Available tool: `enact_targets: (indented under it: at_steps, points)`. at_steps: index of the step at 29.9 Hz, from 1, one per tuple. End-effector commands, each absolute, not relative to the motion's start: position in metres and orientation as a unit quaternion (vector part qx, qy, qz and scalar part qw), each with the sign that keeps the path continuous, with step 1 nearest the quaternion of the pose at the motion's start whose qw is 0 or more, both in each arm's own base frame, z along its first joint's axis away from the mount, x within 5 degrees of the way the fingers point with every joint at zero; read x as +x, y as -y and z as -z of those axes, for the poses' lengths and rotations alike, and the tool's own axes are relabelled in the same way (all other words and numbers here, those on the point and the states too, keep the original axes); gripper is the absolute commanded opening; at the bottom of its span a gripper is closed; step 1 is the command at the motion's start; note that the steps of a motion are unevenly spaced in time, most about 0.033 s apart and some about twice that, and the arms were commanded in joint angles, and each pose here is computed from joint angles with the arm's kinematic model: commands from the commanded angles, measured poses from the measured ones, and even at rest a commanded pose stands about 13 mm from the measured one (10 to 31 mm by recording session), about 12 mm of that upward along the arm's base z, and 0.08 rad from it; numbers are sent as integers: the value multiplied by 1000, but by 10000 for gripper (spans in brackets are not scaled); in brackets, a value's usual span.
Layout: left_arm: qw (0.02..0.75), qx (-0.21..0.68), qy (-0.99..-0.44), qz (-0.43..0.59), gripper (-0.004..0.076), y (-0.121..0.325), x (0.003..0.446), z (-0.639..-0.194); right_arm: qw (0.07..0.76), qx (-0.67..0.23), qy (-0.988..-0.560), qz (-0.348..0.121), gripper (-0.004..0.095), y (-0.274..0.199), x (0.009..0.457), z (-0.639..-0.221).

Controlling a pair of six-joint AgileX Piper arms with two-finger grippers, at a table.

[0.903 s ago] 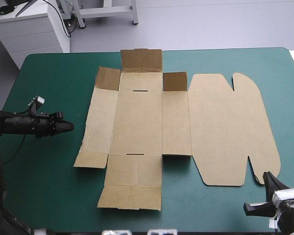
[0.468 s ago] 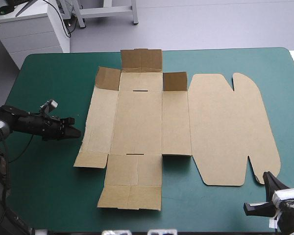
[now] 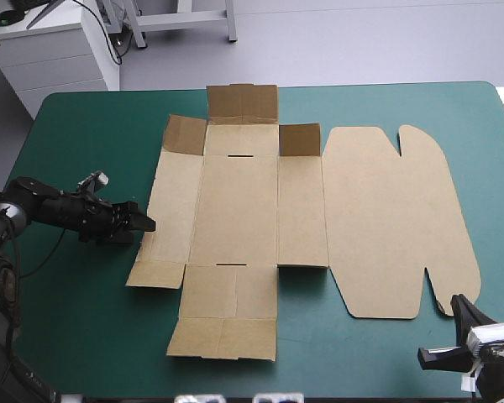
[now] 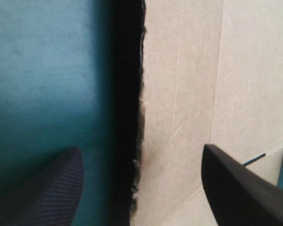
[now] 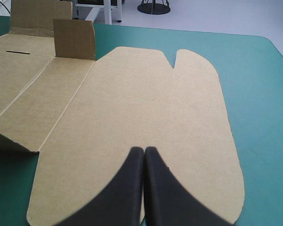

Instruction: Fold the box

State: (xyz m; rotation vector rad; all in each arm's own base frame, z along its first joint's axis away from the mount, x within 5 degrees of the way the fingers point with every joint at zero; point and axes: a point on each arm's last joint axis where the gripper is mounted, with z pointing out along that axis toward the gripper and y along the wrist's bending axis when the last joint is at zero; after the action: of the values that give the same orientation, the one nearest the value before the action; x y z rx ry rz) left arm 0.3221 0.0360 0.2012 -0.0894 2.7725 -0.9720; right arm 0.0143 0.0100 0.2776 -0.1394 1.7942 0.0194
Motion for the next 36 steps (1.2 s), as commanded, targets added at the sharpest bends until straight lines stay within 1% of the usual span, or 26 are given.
enact_targets:
  at_steps: [1,5,15,21,22,23,24,26,28,29,36]
  points:
    - [126,-44,-934,332,550,-32,326,-218,662,-56,-747,-5,-19,-9,12,-293]
    - [118,-26,-936,332,550,-21,327,-216,662,-56,-747,-5,-19,-9,12,-293]
    - [97,42,-936,336,549,28,327,-216,662,-56,-747,-5,-19,-9,12,-293]
    - [94,51,-935,337,544,34,327,-216,662,-56,-747,-5,-19,-9,12,-293]
    - [88,51,-935,341,526,35,326,-216,662,-56,-747,-5,-19,-9,12,-293]
    - [82,51,-934,344,484,35,325,-216,662,-56,-747,-5,-19,-9,12,-293]
    - [76,52,-933,348,412,36,323,-217,662,-56,-747,-5,-19,-9,12,-293]
    - [69,56,-933,349,225,36,322,-217,662,-56,-747,-5,-19,-9,12,-293]
    - [67,70,-936,338,-10,34,321,-215,662,-56,-747,-5,-19,-9,12,-293]
    - [68,82,-937,332,2,33,320,-215,662,-56,-747,-5,-19,-9,12,-293]
    - [61,96,-932,345,-8,35,322,-224,662,-56,-747,-5,-19,-9,12,-293]
